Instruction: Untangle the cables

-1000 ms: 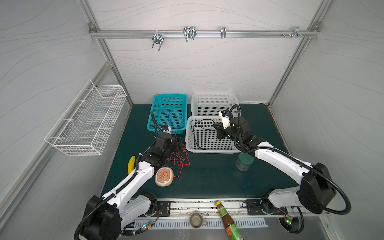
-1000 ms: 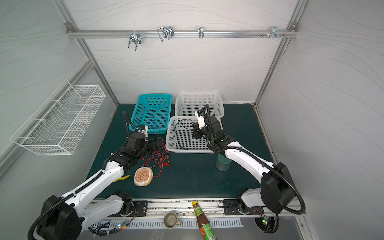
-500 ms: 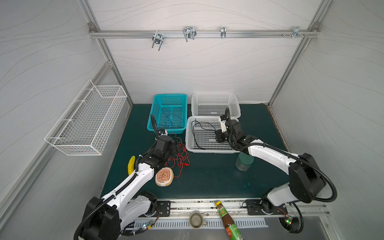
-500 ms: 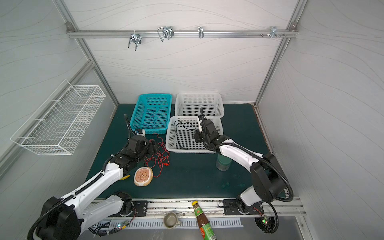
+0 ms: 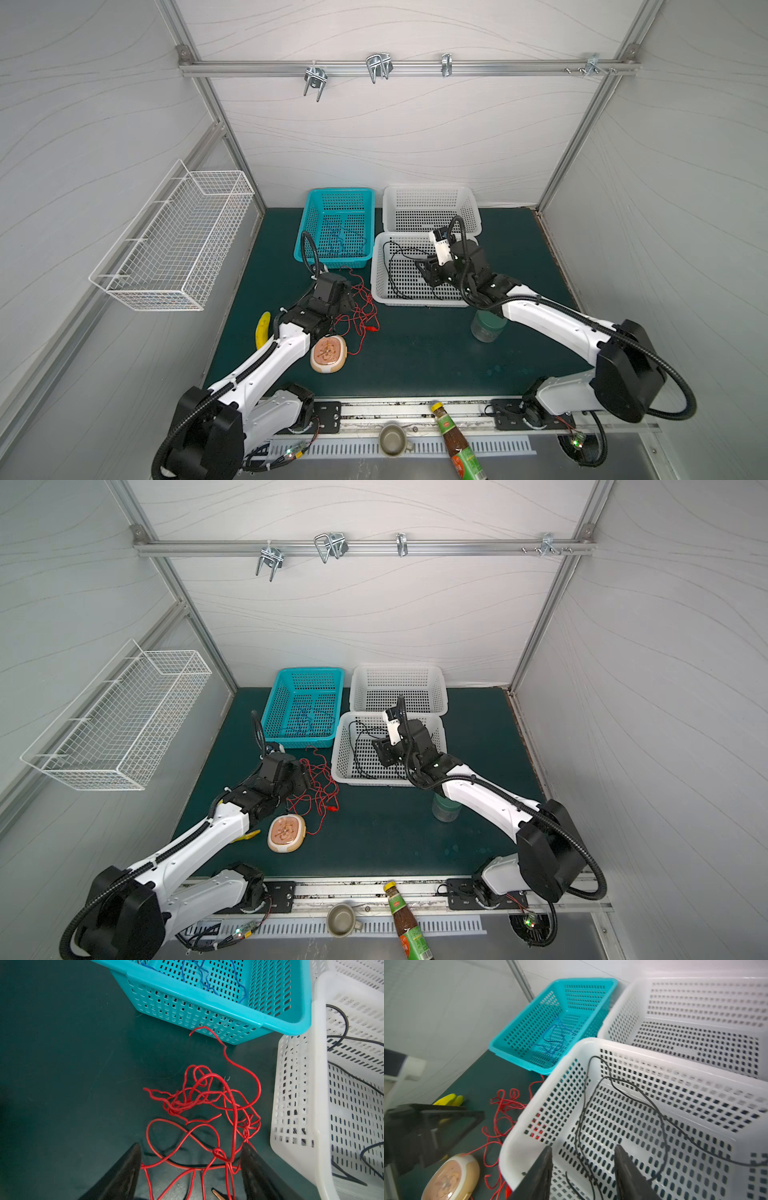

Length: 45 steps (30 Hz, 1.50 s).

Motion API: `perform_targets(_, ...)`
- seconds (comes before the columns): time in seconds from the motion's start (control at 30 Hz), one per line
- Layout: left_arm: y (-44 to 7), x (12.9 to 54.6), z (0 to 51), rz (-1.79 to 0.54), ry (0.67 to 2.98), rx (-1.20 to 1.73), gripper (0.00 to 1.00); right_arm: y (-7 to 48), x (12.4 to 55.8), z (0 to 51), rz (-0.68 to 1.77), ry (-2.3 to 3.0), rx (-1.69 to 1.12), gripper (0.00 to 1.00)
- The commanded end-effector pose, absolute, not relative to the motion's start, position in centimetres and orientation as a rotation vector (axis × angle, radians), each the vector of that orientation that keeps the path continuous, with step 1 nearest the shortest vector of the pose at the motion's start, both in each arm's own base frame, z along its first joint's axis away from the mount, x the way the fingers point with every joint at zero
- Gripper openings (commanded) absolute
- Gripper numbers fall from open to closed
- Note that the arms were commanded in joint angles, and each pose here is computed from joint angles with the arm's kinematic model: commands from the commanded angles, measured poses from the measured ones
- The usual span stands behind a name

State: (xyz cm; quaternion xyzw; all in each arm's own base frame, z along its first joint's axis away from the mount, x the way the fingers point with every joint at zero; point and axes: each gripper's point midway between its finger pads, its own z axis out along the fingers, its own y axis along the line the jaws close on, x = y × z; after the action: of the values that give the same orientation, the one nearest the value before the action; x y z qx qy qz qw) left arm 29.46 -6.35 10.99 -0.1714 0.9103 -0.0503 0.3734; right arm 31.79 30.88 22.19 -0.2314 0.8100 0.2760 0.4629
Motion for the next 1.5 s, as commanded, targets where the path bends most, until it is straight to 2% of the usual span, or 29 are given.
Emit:
perform_targets(0.0,-7.3,30.9,12.3,-0.211,2.291,-0.498,0.75,32.3,30.8,24.0,0.722,1.904,-0.634,0.49)
perform_targets(0.43,-10.2,32.5,10.0,-0.345,2.371,-0.490,0.68,34.3,30.4,23.2,0.775,1.914,-0.672,0.50)
perform_targets(0.73,-10.5,33.0,9.7,-0.335,2.386,-0.472,0.27,34.9,30.3,22.7,0.795,1.927,-0.679,0.50)
perform_targets(0.9,-10.4,32.9,9.9,-0.331,2.385,-0.456,0.08,35.6,30.3,22.7,0.814,1.925,-0.694,0.50)
perform_targets(1.0,-10.4,32.9,10.3,-0.330,2.380,-0.447,0.00,36.0,30.2,22.7,0.826,1.922,-0.702,0.50)
perform_targets(1.47,-9.7,31.4,17.4,-0.369,2.245,-0.364,0.00,39.3,29.3,22.4,0.962,1.924,-0.780,0.50)
